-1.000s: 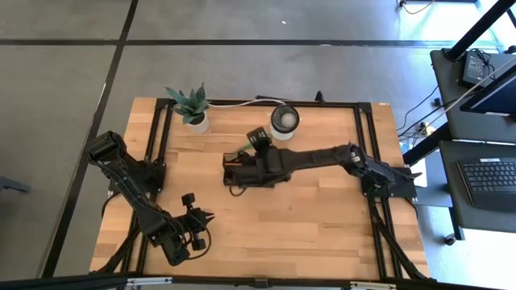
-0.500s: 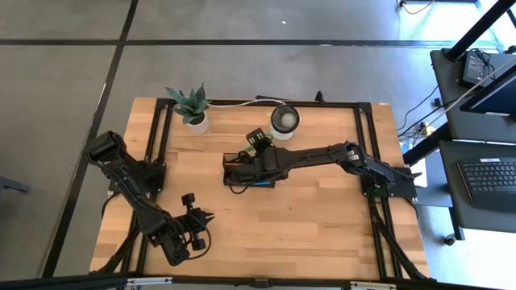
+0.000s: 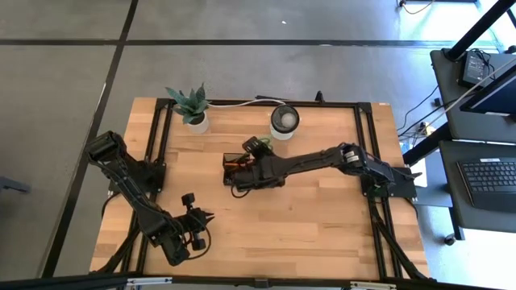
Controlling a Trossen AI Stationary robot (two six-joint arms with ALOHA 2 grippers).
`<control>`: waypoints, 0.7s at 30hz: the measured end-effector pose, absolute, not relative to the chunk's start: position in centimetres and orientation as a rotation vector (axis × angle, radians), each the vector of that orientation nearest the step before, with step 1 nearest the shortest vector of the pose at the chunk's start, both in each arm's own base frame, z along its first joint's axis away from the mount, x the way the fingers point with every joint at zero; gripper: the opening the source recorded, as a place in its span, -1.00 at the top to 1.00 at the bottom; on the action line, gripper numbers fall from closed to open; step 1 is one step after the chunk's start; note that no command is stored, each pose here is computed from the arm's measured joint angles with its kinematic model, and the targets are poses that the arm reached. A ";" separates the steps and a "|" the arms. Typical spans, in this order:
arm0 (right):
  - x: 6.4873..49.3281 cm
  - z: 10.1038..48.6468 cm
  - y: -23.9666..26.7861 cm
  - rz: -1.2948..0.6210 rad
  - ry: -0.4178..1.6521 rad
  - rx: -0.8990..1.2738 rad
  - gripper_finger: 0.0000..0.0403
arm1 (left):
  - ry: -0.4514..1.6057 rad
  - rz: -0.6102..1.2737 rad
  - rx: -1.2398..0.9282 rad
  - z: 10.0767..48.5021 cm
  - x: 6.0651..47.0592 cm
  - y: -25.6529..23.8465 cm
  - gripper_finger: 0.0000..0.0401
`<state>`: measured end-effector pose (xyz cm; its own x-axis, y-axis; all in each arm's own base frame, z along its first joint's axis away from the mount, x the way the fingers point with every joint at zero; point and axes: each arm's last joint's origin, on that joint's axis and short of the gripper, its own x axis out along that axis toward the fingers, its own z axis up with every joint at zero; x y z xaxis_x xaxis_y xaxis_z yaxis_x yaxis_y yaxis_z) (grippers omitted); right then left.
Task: Pick and place office supplies into organizer
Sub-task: Put the green scissor in the desk organizer
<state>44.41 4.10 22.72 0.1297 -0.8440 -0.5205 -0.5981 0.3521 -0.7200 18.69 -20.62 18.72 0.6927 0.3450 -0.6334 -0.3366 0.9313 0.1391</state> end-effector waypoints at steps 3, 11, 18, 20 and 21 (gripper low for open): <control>44.5 22.3 4.4 -0.296 1.560 -1.391 0.57 | 0.710 0.382 0.012 18.7 18.7 -20.6 0.85; 44.8 22.1 4.9 -0.294 1.523 -1.398 0.57 | 0.709 0.383 0.013 18.7 18.7 -20.6 0.85; 45.1 22.1 5.0 -0.274 1.509 -1.415 0.50 | 0.708 0.383 0.014 18.7 18.7 -20.6 0.85; 45.2 22.1 5.0 -0.280 1.499 -1.409 0.46 | 0.708 0.383 0.014 18.7 18.7 -20.6 0.85; 45.2 22.1 5.0 -0.280 1.499 -1.409 0.45 | 0.708 0.383 0.014 18.7 18.7 -20.6 0.85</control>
